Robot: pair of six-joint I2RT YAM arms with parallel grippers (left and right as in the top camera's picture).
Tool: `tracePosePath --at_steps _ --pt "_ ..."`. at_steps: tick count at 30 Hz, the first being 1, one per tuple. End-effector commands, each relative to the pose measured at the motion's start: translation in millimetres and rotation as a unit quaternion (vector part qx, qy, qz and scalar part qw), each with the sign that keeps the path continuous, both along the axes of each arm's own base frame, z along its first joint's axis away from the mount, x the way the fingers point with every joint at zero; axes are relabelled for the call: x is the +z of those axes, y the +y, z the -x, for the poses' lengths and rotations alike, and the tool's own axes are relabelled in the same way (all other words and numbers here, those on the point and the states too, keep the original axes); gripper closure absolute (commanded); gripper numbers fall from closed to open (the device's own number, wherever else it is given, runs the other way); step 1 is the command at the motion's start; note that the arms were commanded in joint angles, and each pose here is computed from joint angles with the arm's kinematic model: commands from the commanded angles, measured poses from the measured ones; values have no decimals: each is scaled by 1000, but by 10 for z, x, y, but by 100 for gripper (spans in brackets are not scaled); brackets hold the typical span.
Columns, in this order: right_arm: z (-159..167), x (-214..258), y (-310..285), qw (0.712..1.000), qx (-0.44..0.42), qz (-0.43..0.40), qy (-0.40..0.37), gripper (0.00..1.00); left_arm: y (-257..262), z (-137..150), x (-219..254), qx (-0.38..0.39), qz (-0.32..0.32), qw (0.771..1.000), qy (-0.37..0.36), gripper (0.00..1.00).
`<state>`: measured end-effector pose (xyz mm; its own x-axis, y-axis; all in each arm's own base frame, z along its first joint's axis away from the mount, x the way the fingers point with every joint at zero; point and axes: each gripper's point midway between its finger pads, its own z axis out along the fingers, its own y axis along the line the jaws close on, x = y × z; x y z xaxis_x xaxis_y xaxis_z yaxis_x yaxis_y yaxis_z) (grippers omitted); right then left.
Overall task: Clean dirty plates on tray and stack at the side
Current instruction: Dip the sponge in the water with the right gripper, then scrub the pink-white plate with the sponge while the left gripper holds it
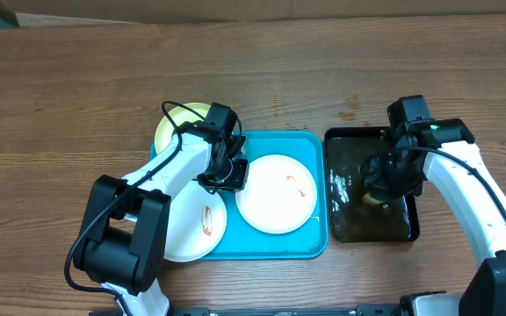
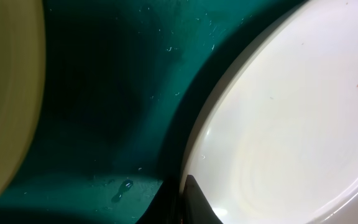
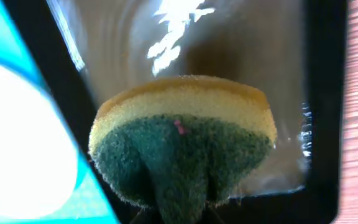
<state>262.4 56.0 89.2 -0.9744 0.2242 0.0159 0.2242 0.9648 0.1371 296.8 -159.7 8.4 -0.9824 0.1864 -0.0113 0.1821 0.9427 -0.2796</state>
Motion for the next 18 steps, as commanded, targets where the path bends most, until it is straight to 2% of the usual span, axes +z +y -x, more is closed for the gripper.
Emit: tracePosePath --at_steps 1,4,7,11,13,18 --pt "19 107 390 992 49 -117 -5 96 -15 56 -62 -10 -2 1000 10 96" --pt "-81 280 814 971 88 -218 -40 96 -20 43 -61 -10 -1 1000 8 96" --pt "-98 294 1051 964 139 -218 -65 96 -24 32 -61 -10 0 1000 5 96" --pt "-81 208 1327 960 215 -151 -101 96 -23 34 -61 -10 0 1000 6 96" --pt "-96 115 1423 955 256 -77 -130 96 -22 32 -61 -10 0 1000 5 96" --pt "-130 -26 1548 945 282 27 -166 96 -23 32 -61 -10 0 1000 5 96"
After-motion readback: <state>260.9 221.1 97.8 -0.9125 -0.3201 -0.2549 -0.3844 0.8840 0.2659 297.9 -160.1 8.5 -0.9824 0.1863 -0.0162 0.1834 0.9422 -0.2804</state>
